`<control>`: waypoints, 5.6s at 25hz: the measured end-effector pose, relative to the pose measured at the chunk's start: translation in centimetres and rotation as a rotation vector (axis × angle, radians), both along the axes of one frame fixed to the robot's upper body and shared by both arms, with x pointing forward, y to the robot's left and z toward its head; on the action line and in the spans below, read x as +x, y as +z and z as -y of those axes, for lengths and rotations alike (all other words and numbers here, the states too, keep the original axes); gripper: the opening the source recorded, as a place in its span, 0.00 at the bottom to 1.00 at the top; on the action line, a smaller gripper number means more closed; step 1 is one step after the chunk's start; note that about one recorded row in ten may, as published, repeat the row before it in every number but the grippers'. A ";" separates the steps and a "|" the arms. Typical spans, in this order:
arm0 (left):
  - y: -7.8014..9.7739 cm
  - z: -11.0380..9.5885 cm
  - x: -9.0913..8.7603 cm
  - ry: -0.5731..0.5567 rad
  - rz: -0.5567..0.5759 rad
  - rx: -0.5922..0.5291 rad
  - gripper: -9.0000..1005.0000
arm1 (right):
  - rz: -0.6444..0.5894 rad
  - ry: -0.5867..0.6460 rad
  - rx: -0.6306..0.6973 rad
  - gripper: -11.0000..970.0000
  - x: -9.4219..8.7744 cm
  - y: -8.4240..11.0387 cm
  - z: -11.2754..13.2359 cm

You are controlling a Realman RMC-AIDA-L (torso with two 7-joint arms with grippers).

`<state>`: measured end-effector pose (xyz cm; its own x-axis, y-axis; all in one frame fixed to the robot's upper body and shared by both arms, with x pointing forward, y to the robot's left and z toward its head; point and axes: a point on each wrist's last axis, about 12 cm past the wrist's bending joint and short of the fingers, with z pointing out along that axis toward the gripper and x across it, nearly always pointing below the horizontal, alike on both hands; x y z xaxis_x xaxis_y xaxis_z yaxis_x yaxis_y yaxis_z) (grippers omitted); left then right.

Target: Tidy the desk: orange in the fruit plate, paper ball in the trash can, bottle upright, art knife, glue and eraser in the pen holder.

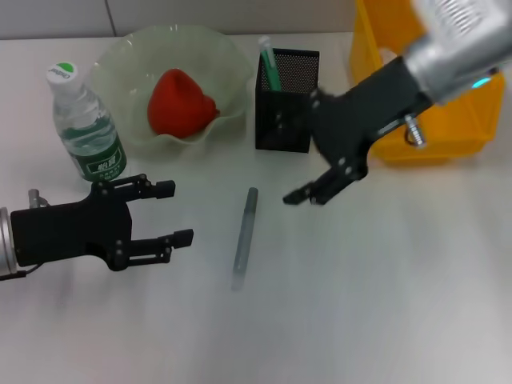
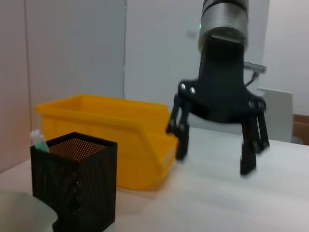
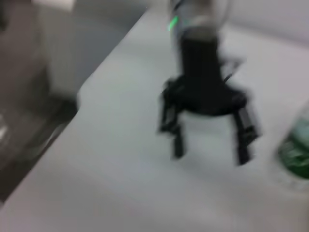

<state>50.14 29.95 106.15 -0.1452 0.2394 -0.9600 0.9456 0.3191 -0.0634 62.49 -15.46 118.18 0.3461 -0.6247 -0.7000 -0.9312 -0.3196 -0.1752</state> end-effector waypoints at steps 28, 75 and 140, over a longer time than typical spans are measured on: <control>-0.2 -1.5 0.2 0.100 -0.034 0.012 0.77 | 0.276 0.443 -0.347 0.70 -4.0 -4.8 -10.2; -0.2 -2.3 0.0 0.156 -0.029 -0.009 0.77 | 0.375 0.492 -0.357 0.15 -4.6 -6.7 -11.0; -3.2 3.6 -2.8 0.172 -0.093 -0.233 0.77 | 0.607 -0.185 0.596 0.15 -7.5 -7.2 8.5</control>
<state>47.38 26.30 102.96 -0.2546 -0.0217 -0.9668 0.8655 0.4408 -0.2378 54.96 -23.94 111.01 0.6943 -0.2964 -0.6558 -0.6507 0.1308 -0.7480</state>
